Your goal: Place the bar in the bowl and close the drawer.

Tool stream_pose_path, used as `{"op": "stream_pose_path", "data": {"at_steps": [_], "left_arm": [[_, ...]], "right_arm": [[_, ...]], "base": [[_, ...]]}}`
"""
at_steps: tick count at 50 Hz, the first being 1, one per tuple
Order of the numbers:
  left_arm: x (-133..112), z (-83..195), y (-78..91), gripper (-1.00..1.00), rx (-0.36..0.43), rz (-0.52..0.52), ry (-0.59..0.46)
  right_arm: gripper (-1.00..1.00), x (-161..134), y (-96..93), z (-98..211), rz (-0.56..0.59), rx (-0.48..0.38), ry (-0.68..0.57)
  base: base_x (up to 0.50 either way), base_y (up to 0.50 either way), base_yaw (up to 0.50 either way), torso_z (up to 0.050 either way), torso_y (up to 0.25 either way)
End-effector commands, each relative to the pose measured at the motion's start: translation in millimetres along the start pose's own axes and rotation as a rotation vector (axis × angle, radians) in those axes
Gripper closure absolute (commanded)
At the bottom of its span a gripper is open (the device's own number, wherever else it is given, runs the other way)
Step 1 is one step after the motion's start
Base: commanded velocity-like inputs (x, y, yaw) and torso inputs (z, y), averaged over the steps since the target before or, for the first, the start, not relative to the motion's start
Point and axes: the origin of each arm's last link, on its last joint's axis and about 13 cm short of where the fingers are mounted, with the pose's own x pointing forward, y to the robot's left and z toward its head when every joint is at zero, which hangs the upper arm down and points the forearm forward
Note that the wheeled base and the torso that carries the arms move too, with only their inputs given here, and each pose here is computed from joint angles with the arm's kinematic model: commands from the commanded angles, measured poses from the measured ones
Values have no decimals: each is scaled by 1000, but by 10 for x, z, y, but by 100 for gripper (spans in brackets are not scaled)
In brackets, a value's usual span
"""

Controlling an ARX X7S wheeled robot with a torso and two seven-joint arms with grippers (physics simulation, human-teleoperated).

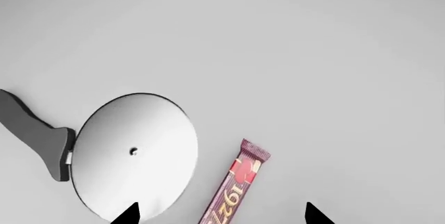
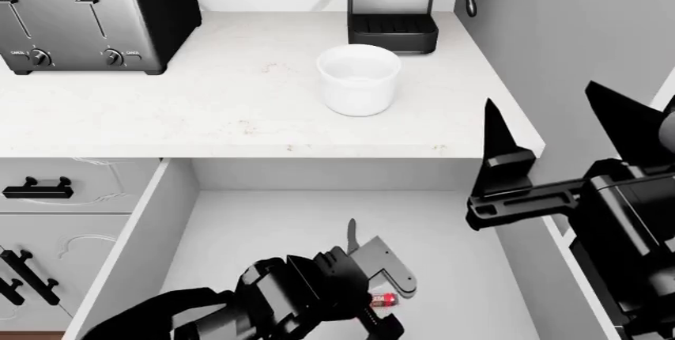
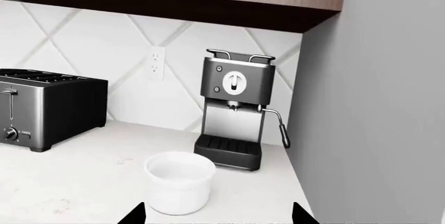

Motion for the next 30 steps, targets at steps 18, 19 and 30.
{"op": "stream_pose_path", "data": {"at_steps": [18,19,30], "left_arm": [[49,-17,5,-100,-29,16,-10],[50,-22,11,-100,-32,22,-10],[44,-36,66,-100,-52,65,-12]], "right_arm": [[-100,8,-14,-22,-6,33,-23],[-100,9,-14,-23,-6,34,-23],[-100,4,-19,-24,-9,35,-22]], "base": [[0,0,0,0,0],[0,0,0,0,0],[0,0,0,0,0]]}}
